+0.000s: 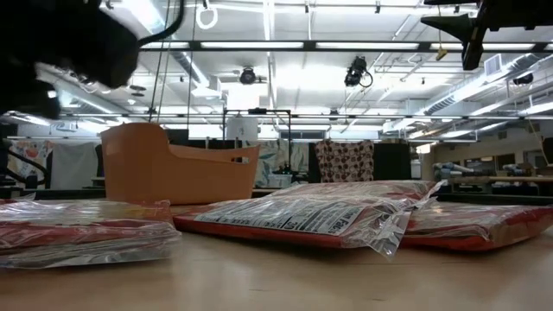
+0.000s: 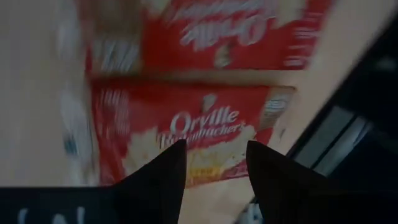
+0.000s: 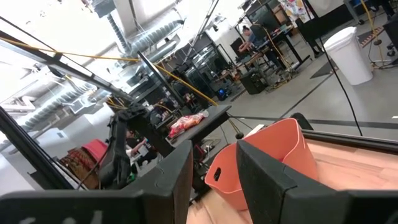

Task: Sort popcorn bags into baskets
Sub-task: Put the red popcorn bag into the orange bin

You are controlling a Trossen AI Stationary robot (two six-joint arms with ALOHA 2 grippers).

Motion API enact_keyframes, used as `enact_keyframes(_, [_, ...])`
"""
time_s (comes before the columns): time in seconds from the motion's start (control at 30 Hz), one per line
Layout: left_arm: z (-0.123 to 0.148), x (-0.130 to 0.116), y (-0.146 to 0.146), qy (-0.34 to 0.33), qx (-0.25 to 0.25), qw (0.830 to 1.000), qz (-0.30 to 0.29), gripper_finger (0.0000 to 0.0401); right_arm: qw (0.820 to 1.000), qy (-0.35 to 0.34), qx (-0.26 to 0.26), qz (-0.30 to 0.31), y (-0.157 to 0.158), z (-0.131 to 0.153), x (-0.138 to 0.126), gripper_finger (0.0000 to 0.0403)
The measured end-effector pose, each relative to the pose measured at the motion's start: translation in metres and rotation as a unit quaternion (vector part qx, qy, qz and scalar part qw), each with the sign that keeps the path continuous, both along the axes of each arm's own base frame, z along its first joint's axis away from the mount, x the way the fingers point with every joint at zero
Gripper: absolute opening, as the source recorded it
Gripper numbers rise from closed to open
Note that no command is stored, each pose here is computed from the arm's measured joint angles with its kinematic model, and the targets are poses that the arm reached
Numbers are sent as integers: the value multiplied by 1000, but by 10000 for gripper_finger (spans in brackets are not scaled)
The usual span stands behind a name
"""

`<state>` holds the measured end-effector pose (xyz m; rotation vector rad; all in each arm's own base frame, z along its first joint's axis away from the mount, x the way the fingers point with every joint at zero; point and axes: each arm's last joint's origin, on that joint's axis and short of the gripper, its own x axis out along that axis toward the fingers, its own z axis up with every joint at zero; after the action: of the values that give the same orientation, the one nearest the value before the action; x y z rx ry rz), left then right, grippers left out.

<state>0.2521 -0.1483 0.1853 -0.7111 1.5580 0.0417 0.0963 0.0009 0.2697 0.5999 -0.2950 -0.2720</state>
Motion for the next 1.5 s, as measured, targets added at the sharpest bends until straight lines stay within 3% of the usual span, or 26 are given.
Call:
enact_keyframes(0.17, [-11, -11, -6, 79, -9, 988, 134, 172, 1000, 2, -6, -1, 0, 0, 0, 130])
enact_keyframes(0.3, [-33, -21, -2, 142, -30, 961, 234, 172, 1000, 3, -7, -2, 0, 0, 0, 130])
enact_keyframes(0.4, [-45, -27, 3, 171, -36, 945, 278, 172, 1000, 3, -7, -2, 0, 0, 0, 130])
enact_keyframes(0.5, [-51, -29, 7, 167, -31, 943, 287, 172, 1000, 2, -7, -2, 0, 0, 0, 130])
enact_keyframes(0.63, [-55, -31, 15, 133, -4, 962, 240, 172, 1000, 1, -6, -2, 0, 0, 0, 130])
enact_keyframes(0.77, [-56, -31, 28, 78, 48, 988, 123, 172, 1000, -1, -6, -2, 0, 1, 0, 130])
enact_keyframes(0.9, [-54, -29, 38, 39, 88, 995, 7, 172, 1000, -2, -3, -1, 0, 1, 0, 130])
enact_keyframes(1.0, [-46, -25, 45, 15, 155, 984, -86, 169, 1000, -3, 1, 0, 0, 1, 0, 130])
enact_keyframes(1.13, [-26, -19, 48, 1, 274, 939, -209, 156, 1000, -4, 3, 0, 0, 1, 0, 130])
enact_keyframes(1.2, [-14, -13, 47, -14, 302, 925, -229, 149, 1000, -4, 3, 0, 0, 1, 0, 130])
enact_keyframes(1.27, [-6, -10, 46, -12, 305, 925, -228, 144, 1000, -4, 3, 0, 0, 1, 0, 130])
enact_keyframes(1.4, [3, -5, 38, -25, 285, 946, -156, 142, 1000, -4, 2, 0, 0, 1, 0, 130])
enact_keyframes(1.5, [1, -11, 28, -24, 291, 950, -110, 142, 1000, -2, -3, -1, 0, 1, 0, 130])
